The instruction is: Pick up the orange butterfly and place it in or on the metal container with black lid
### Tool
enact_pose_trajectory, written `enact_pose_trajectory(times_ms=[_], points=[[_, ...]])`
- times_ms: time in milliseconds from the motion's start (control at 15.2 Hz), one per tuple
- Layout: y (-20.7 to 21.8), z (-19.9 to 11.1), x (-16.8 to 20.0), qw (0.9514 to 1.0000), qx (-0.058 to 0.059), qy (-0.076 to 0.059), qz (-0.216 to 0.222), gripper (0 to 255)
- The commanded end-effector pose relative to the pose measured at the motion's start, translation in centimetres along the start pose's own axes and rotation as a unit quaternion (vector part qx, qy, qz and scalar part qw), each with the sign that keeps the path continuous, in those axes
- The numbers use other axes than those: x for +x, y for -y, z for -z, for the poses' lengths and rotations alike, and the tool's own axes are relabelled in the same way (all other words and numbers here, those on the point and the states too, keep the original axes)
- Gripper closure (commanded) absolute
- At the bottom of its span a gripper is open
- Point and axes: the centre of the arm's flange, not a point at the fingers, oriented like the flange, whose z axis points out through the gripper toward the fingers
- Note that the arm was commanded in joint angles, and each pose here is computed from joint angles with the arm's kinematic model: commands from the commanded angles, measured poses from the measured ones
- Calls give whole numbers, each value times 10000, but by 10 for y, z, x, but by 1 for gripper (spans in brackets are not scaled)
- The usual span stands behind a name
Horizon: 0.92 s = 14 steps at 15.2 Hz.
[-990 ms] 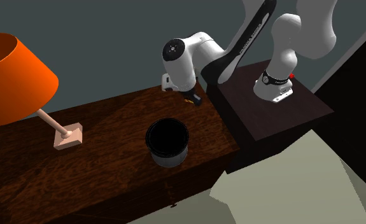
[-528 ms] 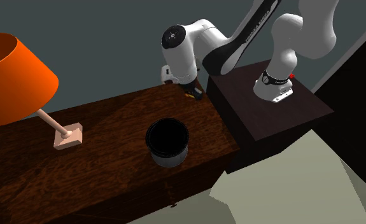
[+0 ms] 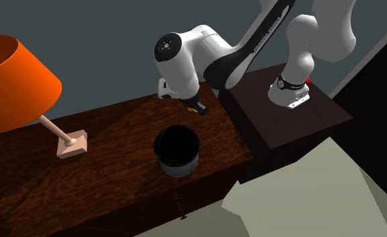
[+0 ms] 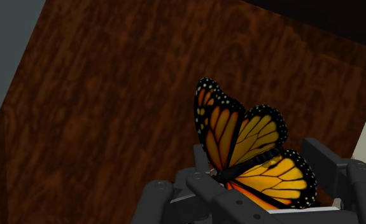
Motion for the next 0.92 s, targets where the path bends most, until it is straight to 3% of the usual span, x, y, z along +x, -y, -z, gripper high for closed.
enact_pose_trajectory(times_ms=[0, 528, 858], points=[[9, 8, 25, 10000, 3, 0, -2, 255], [38, 39, 123, 10000, 3, 0, -2, 255], [39, 15, 131, 10000, 3, 0, -2, 255]])
